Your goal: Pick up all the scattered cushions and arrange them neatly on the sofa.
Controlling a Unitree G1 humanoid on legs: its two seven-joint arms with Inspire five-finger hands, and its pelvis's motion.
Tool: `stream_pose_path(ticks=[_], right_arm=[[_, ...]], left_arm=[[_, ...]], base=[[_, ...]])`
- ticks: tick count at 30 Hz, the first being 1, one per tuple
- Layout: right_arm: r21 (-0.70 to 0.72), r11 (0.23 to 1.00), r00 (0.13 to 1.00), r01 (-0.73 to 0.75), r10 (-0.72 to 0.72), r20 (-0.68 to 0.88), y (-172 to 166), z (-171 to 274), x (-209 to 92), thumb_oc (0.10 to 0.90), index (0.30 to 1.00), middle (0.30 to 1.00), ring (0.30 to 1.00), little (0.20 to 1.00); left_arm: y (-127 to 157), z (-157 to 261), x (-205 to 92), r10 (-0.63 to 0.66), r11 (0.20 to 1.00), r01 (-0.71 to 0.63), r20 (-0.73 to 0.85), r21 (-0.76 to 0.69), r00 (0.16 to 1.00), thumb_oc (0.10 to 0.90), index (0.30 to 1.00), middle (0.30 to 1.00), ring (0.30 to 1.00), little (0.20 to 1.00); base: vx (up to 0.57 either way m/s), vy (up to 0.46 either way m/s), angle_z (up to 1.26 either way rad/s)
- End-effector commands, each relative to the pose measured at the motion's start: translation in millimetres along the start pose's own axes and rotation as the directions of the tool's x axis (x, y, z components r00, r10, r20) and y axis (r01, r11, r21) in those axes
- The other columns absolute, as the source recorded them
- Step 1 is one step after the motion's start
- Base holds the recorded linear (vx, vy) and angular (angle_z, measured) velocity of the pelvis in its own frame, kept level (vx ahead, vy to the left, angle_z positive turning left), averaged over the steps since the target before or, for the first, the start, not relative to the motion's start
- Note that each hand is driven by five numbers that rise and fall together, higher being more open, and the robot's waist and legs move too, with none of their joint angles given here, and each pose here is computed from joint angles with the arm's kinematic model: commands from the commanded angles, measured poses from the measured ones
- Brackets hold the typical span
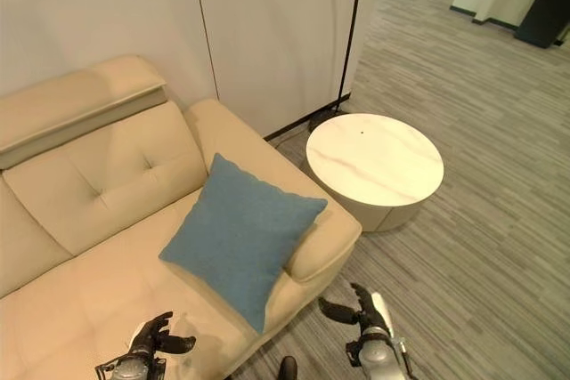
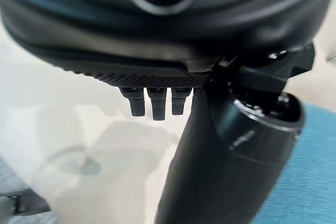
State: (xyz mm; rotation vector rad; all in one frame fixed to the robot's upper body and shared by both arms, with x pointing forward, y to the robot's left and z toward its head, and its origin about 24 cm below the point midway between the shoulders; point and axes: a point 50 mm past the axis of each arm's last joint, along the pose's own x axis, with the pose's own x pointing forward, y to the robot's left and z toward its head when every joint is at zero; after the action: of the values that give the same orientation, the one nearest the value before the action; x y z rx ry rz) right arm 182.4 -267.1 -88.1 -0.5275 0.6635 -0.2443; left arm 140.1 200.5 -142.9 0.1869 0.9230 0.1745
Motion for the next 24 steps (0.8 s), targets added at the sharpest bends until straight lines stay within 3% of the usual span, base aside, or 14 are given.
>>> stream_pose_path(ticks=[1, 5, 6, 9, 12, 17, 24], right_arm=[[-0.014, 0.991, 0.976, 0.136, -0.132, 0.172, -31.0, 28.9, 4.0, 0.8, 0.9, 0.9, 0.9, 0.9], [-0.044, 0.945, 0.861, 0.323, -0.275, 0.427, -89.5, 86.5, -0.7, 0.8, 0.9, 0.9, 0.9, 0.9], [-0.045, 0.945, 0.862, 0.324, -0.275, 0.427, -89.8, 86.3, -0.9, 0.8, 0.9, 0.9, 0.9, 0.9], [-0.019, 0.894, 0.733, 0.447, -0.353, 0.581, -130.6, 135.8, -8.2, 0.8, 0.9, 0.9, 0.9, 0.9], [0.014, 0.874, 0.657, 0.485, -0.375, 0.654, -146.0, 163.0, -15.8, 0.8, 0.9, 0.9, 0.9, 0.9], [0.155, 0.899, 0.589, 0.41, -0.391, 0.707, -150.6, 200.9, -18.6, 0.8, 0.9, 0.9, 0.9, 0.9], [0.26, 0.919, 0.614, 0.296, -0.392, 0.685, -150.2, 238.9, -1.7, 0.8, 0.9, 0.9, 0.9, 0.9]], left_arm=[[14.6, 24.8, 5.2, 0.063, 0.998, -0.061, 0.11, -0.019, 0.992, 0.8, 0.9, 0.9, 0.9, 0.9], [13.5, 42.0, 2.2, 0.042, 0.999, -0.04, 0.202, -0.014, 0.979, 0.8, 0.9, 0.9, 0.9, 0.9], [13.2, 41.9, 2.2, 0.042, 0.999, -0.04, 0.201, -0.014, 0.979, 0.8, 0.9, 0.9, 0.9, 0.9], [12.7, 46.5, 0.6, 0.029, 1.0, -0.028, 0.229, -0.008, 0.973, 0.8, 0.9, 0.9, 0.9, 0.9], [9.8, 44.4, -1.4, 0.008, 1.0, -0.009, 0.232, 0.0, 0.973, 0.8, 0.9, 0.9, 0.9, 0.9], [6.7, 44.0, -3.4, -0.018, 1.0, 0.021, 0.237, -0.007, 0.971, 0.8, 0.9, 0.9, 0.9, 0.9], [3.0, 71.5, -2.1, -0.019, 0.996, 0.044, 0.314, -0.072, 0.949, 0.8, 0.9, 0.9, 0.9, 0.9]], base=[[0.0, 0.0, 0.0], [0.01, -0.001, 0.04], [0.0, 0.0, 0.0], [0.0, 0.0, 0.0], [-0.01, -0.015, 0.07], [-0.02, -0.034, 0.17], [-0.09, -0.079, 0.25]])
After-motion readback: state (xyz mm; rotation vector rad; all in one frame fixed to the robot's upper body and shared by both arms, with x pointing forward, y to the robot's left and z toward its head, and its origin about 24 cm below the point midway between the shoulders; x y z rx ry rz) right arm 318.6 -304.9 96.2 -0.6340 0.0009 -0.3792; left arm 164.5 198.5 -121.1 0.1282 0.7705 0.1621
